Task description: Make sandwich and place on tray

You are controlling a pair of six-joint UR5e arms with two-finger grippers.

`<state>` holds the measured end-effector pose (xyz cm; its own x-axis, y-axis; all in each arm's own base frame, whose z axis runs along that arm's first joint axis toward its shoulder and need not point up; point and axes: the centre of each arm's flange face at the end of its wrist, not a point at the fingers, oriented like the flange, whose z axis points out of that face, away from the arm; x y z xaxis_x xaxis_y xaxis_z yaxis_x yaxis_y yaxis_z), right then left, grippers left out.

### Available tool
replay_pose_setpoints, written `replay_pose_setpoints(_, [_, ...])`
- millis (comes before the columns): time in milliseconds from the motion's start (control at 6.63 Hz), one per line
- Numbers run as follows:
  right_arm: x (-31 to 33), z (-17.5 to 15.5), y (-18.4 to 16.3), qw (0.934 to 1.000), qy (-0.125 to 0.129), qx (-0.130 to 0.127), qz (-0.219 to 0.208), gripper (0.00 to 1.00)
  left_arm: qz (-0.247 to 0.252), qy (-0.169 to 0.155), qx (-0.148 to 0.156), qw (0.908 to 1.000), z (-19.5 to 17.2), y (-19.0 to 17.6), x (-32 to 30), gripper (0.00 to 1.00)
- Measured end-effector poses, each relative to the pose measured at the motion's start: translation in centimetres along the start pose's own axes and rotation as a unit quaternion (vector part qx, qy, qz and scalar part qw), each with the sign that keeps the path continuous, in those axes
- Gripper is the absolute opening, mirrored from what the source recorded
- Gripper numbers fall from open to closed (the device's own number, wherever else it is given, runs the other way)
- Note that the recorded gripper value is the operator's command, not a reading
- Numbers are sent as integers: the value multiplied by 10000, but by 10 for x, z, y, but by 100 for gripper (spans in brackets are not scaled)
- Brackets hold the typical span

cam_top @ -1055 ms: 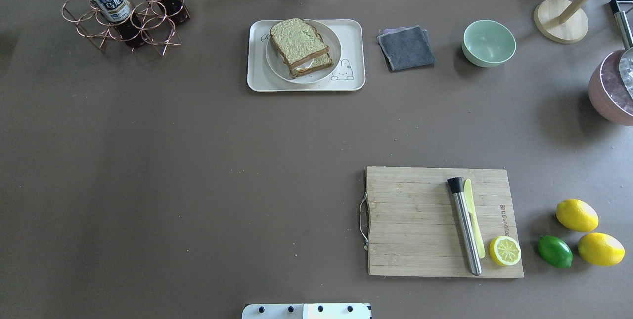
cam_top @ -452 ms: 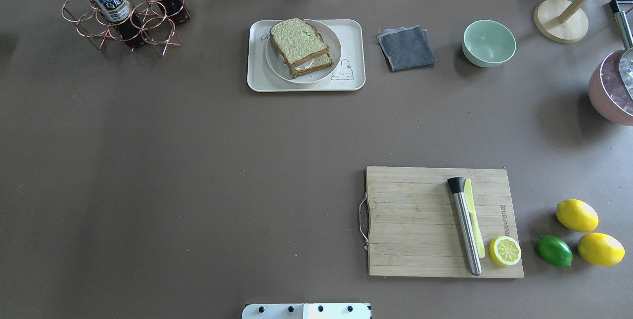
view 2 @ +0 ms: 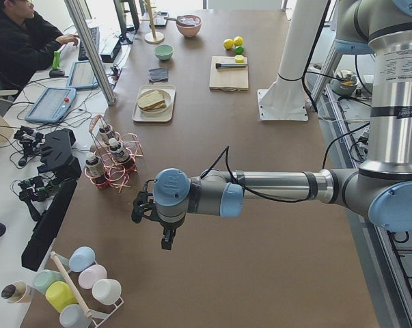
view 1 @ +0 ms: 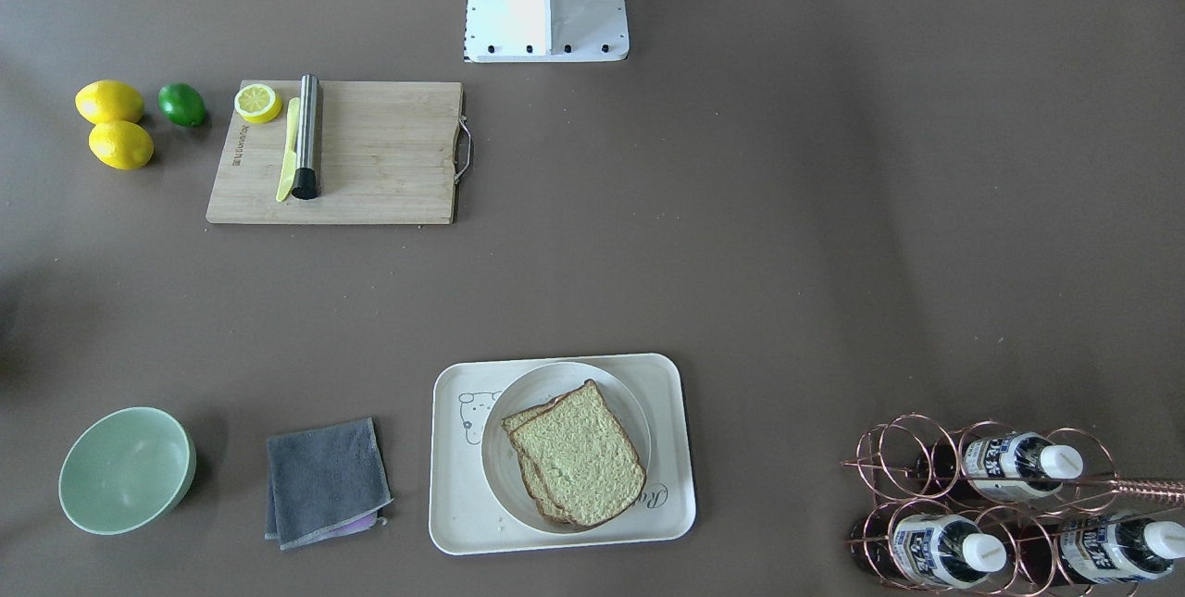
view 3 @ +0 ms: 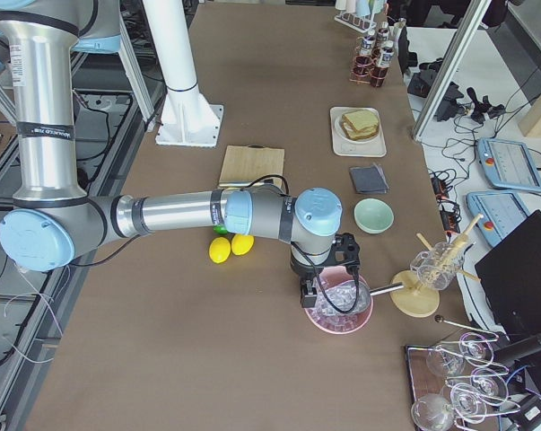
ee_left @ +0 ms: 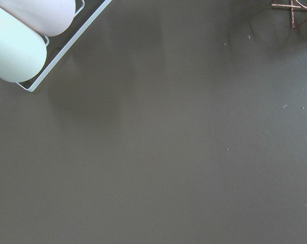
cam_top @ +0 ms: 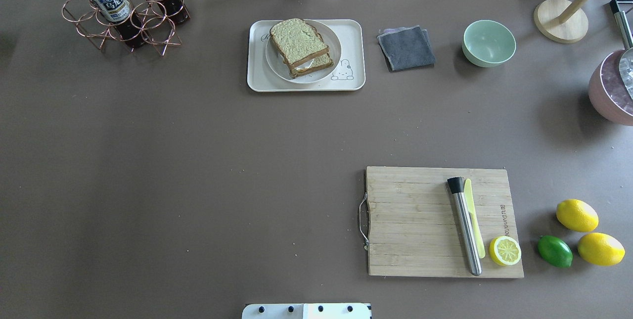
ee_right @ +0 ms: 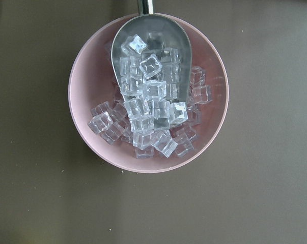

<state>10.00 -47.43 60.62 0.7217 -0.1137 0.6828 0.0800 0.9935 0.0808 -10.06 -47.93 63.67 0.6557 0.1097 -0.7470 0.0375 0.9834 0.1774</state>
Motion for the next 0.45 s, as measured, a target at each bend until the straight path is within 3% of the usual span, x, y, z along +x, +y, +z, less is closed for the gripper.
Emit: replay_pose_setpoints(452, [1, 2, 5, 10000, -8, -14, 7, 100, 48, -13, 38, 10000, -4, -3, 5, 98])
